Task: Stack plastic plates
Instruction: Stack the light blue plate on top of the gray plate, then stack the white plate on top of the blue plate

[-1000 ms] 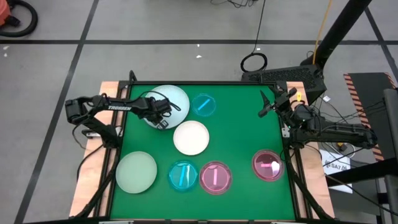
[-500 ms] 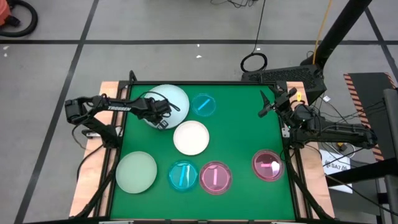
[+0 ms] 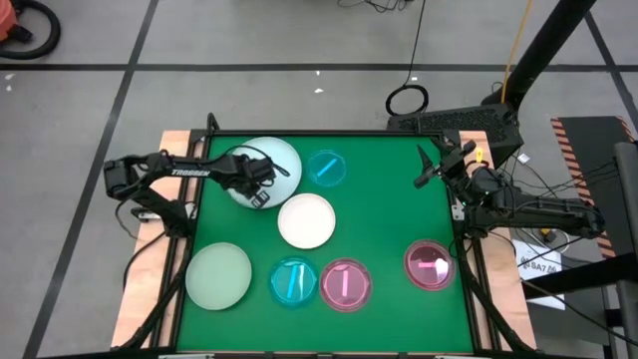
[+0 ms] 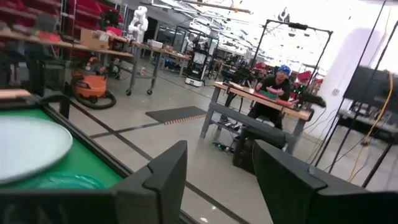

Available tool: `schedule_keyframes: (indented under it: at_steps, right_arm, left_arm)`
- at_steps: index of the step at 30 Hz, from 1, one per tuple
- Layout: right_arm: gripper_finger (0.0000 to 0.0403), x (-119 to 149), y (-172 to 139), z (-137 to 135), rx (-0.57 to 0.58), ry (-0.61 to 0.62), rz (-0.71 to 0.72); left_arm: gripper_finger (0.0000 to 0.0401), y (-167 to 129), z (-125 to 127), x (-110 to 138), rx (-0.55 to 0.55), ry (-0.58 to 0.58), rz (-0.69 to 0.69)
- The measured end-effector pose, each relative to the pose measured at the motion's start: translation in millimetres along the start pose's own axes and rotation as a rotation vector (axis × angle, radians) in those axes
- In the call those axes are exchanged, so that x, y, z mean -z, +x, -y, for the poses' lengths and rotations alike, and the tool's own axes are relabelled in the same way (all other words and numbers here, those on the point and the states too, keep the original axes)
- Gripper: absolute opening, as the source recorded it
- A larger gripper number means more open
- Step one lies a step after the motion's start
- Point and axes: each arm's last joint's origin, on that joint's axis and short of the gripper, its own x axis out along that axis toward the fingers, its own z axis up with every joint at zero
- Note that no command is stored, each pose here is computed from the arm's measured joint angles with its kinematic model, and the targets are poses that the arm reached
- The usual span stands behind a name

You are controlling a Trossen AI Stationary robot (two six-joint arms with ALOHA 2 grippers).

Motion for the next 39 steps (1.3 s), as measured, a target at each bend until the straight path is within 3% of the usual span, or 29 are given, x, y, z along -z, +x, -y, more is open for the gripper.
schedule_keyframes:
  at_steps: [4,10,13,17,24,32,39]
  right_arm:
    - [0.0175,-1,0,0,-0.017,0.122,0.009]
    - [0.0152,-25,13,-14,-0.245,0.358,0.015]
    - [0.0135,-32,28,-29,-0.277,0.372,-0.045]
    - [0.0117,-32,52,-56,-0.280,0.368,-0.157]
    - [0.0100,-35,87,-94,-0.274,0.361,-0.294]
    - [0.0093,-40,114,-125,-0.306,0.362,-0.373]
    - [0.0093,-34,122,-147,-0.543,0.415,-0.464]
  left_arm:
    - [0.0099,-26,6,0,-0.020,0.070,0.156]
    - [0.0099,-82,14,6,0.060,0.180,0.529]
    - [0.0099,-113,15,8,0.122,0.247,0.752]
    - [0.0099,-139,12,17,0.158,0.328,0.940]
    - [0.0099,-136,-5,36,0.158,0.288,1.176]
    - [0.0099,-133,-34,44,0.065,0.203,1.251]
    - [0.0099,-118,-39,49,0.050,0.194,1.110]
